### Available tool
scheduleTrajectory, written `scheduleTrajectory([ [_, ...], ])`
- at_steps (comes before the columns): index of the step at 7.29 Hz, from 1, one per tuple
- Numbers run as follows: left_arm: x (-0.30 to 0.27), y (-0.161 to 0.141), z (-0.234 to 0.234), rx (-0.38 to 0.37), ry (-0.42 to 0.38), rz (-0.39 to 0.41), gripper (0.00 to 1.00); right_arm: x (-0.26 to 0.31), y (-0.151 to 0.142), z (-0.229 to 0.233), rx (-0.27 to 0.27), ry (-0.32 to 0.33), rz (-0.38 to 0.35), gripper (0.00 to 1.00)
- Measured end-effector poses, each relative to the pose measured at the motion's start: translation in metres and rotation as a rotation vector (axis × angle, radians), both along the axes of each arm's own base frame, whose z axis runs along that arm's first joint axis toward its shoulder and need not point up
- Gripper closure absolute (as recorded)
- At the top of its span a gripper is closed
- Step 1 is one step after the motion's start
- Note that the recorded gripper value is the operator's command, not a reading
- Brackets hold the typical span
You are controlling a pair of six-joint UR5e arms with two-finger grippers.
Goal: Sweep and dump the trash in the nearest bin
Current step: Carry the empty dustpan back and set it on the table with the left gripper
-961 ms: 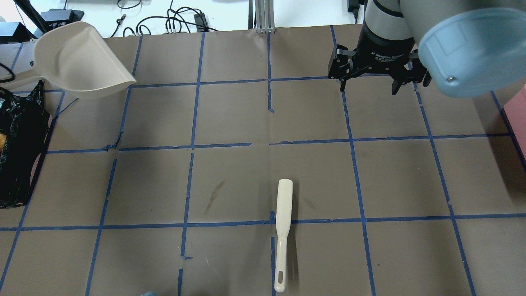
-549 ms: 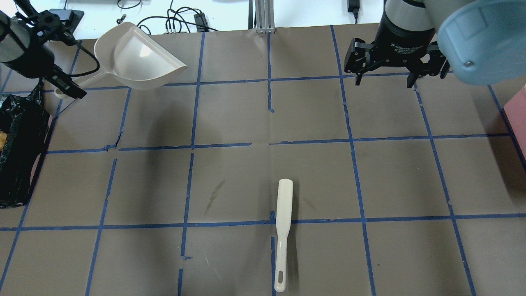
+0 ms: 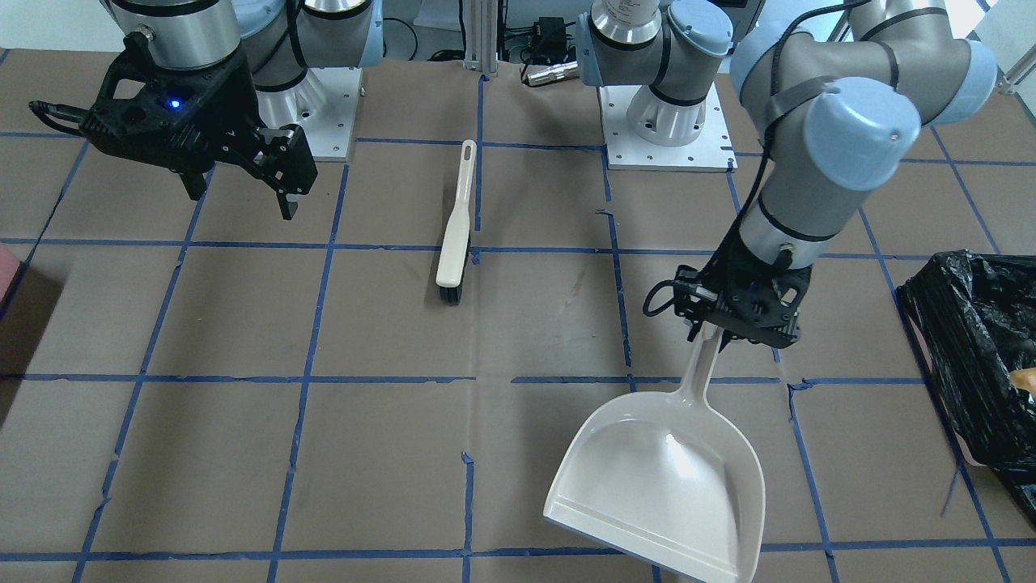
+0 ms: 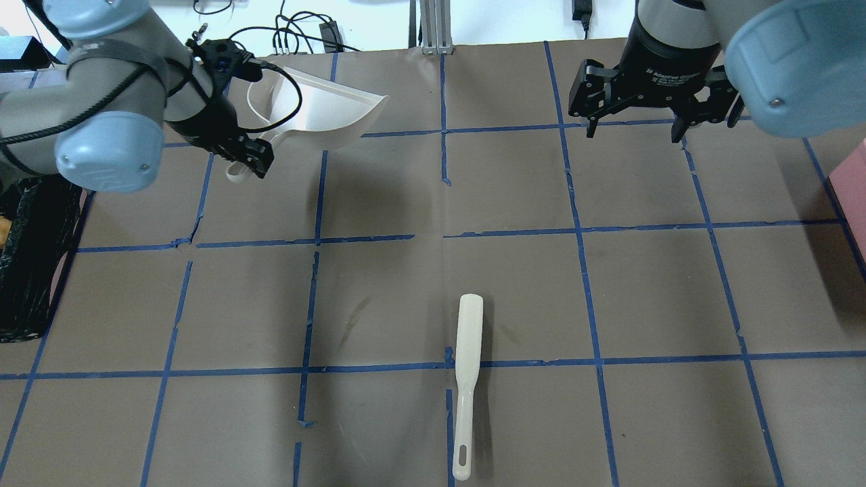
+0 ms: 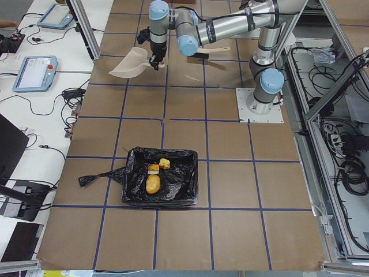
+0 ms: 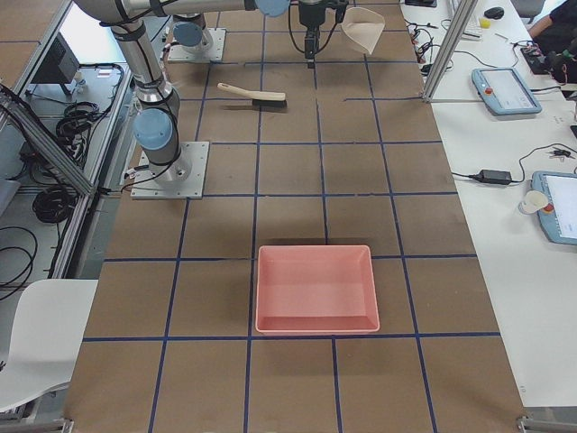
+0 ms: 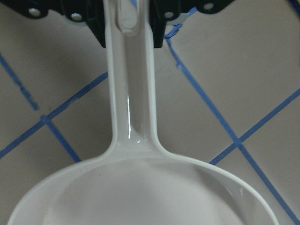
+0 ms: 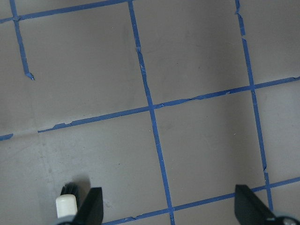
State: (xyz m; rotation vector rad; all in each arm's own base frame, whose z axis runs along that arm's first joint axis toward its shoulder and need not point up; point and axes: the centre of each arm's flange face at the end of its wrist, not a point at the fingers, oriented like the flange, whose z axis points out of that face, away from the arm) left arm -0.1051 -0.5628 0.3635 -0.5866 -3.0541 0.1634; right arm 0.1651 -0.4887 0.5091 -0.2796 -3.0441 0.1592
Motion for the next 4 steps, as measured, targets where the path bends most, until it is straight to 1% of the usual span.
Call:
scheduleTrajectory([
  [4, -0.104, 0.001, -0.044, -0.002, 0.036, 0.192, 0.82, 0.001, 0.001, -0.002, 0.005, -0.003, -0.001, 0.0],
])
